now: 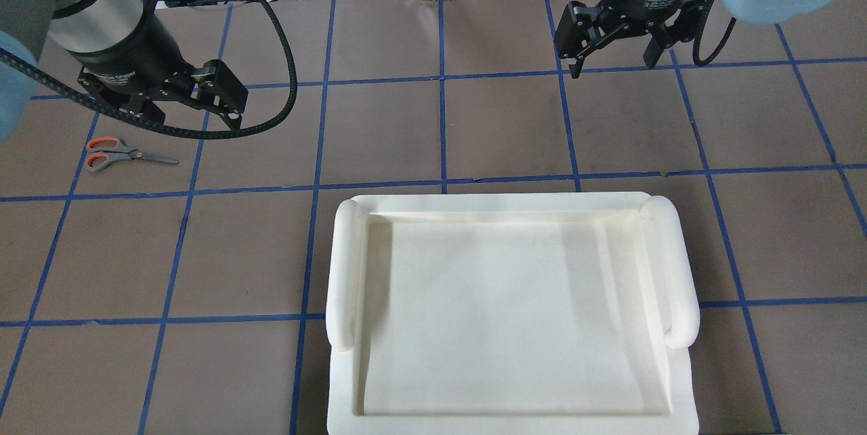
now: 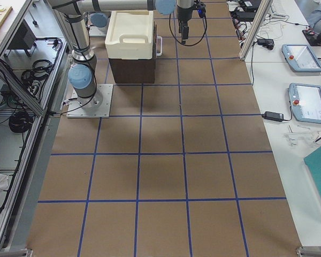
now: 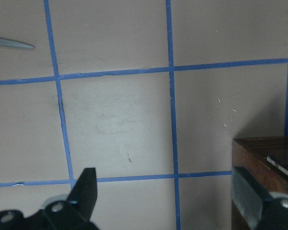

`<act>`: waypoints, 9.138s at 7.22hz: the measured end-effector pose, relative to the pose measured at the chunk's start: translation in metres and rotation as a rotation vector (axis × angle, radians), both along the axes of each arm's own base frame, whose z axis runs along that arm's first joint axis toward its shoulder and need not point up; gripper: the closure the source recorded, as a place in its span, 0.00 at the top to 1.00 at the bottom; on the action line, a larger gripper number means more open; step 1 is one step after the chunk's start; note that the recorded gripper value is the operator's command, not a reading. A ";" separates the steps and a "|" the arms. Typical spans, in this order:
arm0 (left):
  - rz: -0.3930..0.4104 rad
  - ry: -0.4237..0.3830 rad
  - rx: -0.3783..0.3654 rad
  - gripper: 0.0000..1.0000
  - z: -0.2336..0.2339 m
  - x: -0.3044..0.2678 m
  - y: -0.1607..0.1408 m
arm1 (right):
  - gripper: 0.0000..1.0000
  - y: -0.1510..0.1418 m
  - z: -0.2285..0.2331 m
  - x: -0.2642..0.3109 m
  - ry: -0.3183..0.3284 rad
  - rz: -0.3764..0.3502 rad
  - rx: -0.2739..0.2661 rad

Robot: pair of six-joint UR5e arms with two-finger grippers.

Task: Place scissors in drawer with both arms

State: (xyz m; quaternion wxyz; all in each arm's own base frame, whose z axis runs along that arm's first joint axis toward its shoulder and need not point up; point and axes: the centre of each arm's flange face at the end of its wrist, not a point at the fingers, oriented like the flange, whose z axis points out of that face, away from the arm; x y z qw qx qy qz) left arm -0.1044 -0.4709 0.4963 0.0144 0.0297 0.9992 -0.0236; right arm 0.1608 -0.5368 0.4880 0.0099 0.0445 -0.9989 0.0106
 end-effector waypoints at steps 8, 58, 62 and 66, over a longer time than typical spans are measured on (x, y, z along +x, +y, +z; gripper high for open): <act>-0.196 -0.016 0.009 1.00 -0.002 0.042 -0.010 | 1.00 -0.016 -0.042 0.028 -0.017 0.408 0.065; -1.662 0.001 0.086 0.00 -0.132 0.219 -0.153 | 1.00 -0.063 -0.204 0.167 -0.207 1.576 0.266; -1.664 0.002 0.088 0.00 -0.133 0.219 -0.153 | 1.00 -0.079 -0.204 0.167 -0.183 1.578 0.221; -1.664 0.001 0.089 0.00 -0.135 0.218 -0.153 | 1.00 -0.096 -0.204 0.162 -0.155 1.576 0.164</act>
